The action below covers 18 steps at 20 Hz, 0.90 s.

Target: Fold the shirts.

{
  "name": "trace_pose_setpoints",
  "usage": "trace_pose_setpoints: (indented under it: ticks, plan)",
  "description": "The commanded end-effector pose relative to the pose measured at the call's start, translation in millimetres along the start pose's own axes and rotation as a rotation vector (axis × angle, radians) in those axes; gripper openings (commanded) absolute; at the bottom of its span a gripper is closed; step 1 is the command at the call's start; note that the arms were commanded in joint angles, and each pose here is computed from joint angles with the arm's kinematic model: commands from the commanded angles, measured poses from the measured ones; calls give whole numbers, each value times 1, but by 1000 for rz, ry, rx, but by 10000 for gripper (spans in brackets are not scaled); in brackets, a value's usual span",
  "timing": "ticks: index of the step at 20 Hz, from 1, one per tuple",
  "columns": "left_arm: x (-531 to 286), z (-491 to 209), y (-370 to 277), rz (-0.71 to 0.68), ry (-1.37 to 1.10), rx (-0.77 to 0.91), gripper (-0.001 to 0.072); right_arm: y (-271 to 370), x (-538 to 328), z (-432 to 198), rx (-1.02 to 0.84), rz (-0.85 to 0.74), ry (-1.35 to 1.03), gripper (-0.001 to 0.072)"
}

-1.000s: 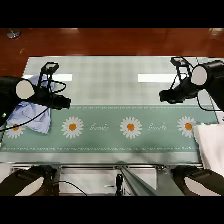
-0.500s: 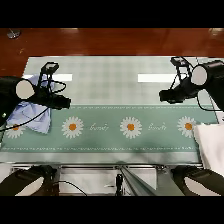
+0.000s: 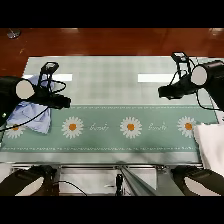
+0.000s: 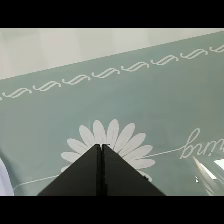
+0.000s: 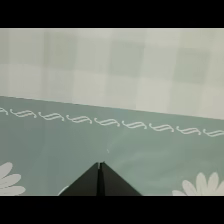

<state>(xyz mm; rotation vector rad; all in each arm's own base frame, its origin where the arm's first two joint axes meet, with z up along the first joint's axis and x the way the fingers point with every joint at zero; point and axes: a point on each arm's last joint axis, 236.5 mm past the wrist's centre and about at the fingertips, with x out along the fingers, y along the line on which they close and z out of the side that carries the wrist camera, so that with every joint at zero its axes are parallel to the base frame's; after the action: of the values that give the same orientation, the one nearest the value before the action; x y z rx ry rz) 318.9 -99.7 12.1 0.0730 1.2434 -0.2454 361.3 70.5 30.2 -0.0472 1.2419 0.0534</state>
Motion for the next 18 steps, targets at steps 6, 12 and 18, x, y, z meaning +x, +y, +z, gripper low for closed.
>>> trace_pose_setpoints:
  ticks: [6,12,18]
  plan:
    - [10,10,37,150,-10,67,705,-9,13,-2,35,-45,29,635]
    - [-55,41,199,490,-206,-246,702,-11,14,-21,-14,-56,112,634]
    - [-61,-6,322,518,-284,-639,702,-6,13,-32,-19,-34,158,633]
